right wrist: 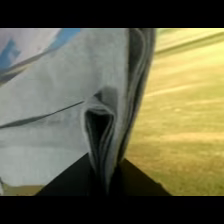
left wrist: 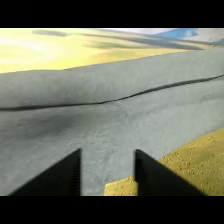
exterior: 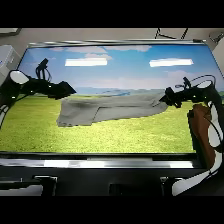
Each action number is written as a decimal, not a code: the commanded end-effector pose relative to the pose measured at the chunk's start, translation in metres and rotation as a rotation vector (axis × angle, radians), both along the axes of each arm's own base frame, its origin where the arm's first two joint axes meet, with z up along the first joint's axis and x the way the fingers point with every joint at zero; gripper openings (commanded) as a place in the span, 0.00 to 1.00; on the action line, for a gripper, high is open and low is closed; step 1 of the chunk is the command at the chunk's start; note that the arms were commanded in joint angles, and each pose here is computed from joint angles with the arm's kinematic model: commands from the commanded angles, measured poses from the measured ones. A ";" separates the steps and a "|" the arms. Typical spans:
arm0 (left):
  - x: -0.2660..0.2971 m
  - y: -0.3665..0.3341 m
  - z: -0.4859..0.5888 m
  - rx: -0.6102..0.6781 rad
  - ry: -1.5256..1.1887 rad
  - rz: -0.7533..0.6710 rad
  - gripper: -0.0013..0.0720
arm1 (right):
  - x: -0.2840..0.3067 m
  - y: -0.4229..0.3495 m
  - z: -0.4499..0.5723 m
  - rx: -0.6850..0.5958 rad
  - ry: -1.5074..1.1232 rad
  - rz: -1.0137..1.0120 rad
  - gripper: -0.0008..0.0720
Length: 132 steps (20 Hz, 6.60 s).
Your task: Fold the clothes and pants, and hang the long-sleeved shirts on hangers.
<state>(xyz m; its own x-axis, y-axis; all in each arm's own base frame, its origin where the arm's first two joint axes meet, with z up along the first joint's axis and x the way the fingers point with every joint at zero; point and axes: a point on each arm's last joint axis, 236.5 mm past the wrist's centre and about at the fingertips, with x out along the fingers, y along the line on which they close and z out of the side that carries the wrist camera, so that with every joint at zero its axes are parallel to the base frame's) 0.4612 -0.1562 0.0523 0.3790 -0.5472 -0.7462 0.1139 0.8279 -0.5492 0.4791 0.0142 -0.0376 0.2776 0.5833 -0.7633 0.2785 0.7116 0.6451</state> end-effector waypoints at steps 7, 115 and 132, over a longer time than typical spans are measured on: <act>-0.054 -0.206 -0.092 -0.128 0.150 -0.065 0.05 | -0.084 0.108 0.230 -0.001 -0.374 0.206 0.08; 0.017 0.146 0.180 0.453 -0.492 0.338 0.06 | -0.042 -0.154 0.305 -0.585 -0.602 -0.402 0.87; -0.071 0.118 -0.012 0.512 0.167 0.057 0.99 | -0.064 0.021 0.100 -0.445 -0.018 0.119 0.91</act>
<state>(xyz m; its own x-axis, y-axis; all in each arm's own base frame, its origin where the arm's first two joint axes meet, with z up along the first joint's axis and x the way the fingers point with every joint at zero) 0.3909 -0.0382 0.0413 0.2538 -0.0821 -0.9638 0.0040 0.9965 -0.0838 0.4157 0.0339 0.0643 0.2473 0.2307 -0.9411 0.1721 0.9453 0.2769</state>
